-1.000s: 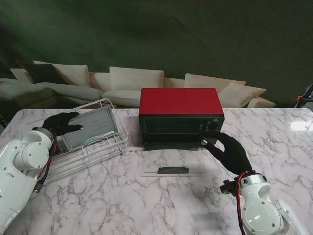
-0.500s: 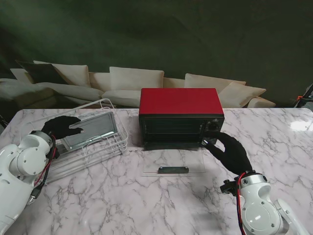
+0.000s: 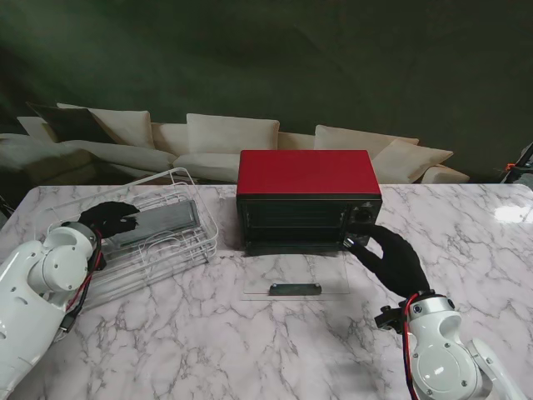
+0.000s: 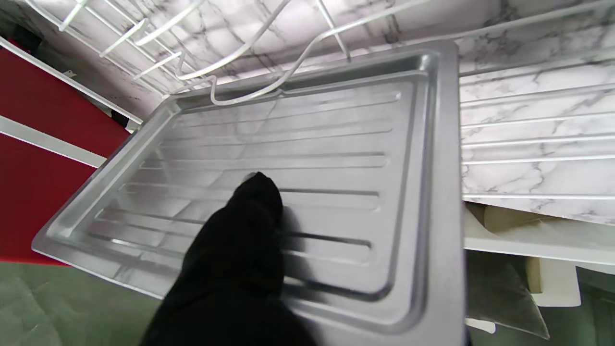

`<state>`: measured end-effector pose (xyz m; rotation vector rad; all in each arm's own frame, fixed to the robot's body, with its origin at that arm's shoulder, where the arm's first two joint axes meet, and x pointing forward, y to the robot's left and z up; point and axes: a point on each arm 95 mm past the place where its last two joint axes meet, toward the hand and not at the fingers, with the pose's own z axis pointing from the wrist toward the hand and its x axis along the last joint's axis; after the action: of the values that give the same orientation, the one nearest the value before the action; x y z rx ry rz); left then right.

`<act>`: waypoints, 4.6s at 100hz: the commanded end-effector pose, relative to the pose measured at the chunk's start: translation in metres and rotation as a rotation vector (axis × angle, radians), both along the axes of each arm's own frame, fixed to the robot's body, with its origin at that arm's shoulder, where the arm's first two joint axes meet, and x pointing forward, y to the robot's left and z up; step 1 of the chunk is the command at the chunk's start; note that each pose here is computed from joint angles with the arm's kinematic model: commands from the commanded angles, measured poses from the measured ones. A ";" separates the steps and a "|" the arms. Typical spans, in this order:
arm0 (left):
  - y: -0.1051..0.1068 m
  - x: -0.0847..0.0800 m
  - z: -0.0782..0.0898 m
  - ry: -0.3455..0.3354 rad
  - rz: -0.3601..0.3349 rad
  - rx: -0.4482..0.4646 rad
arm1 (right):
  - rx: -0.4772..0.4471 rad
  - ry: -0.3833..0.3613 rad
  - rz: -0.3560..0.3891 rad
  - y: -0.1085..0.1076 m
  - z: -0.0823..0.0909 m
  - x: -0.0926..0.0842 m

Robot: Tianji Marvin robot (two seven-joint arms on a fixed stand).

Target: Slide the trays into the oven

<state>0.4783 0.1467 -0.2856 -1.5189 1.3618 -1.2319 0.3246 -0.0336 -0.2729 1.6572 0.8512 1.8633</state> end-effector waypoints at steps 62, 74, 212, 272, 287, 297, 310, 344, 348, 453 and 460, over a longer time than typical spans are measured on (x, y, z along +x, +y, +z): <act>-0.003 -0.011 0.029 -0.082 -0.009 -0.095 | 0.006 0.007 -0.015 -0.001 -0.003 -0.002; -0.002 -0.019 0.044 -0.111 -0.045 -0.092 | 0.006 0.005 -0.017 -0.001 -0.003 -0.002; -0.110 -0.108 0.128 -0.285 -0.603 -0.313 | 0.067 -0.155 0.140 0.025 0.025 0.009; -0.176 -0.091 0.118 -0.182 -0.701 -0.375 | 0.109 -0.092 0.255 0.058 0.021 0.033; -0.178 -0.087 0.115 -0.167 -0.695 -0.369 | 0.120 -0.087 0.277 0.065 0.018 0.033; -0.177 -0.084 0.113 -0.161 -0.683 -0.374 | 0.129 -0.072 0.291 0.068 0.016 0.032; -0.178 -0.082 0.113 -0.162 -0.674 -0.389 | 0.145 -0.043 0.320 0.073 0.012 0.032; -0.188 -0.080 0.112 -0.144 -0.691 -0.400 | 0.209 0.000 0.359 0.086 0.007 0.032; -0.189 -0.079 0.112 -0.139 -0.693 -0.399 | 0.214 0.002 0.361 0.087 0.007 0.032; -0.211 -0.066 0.097 -0.066 -0.697 -0.417 | 0.479 0.151 0.259 0.098 -0.005 0.019; -0.211 -0.064 0.097 -0.061 -0.698 -0.416 | 0.491 0.165 0.256 0.097 -0.005 0.018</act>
<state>0.4156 -0.0559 -0.1884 -1.2731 1.7172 -2.0609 0.3486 0.0532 -0.2799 2.0857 0.7065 2.2537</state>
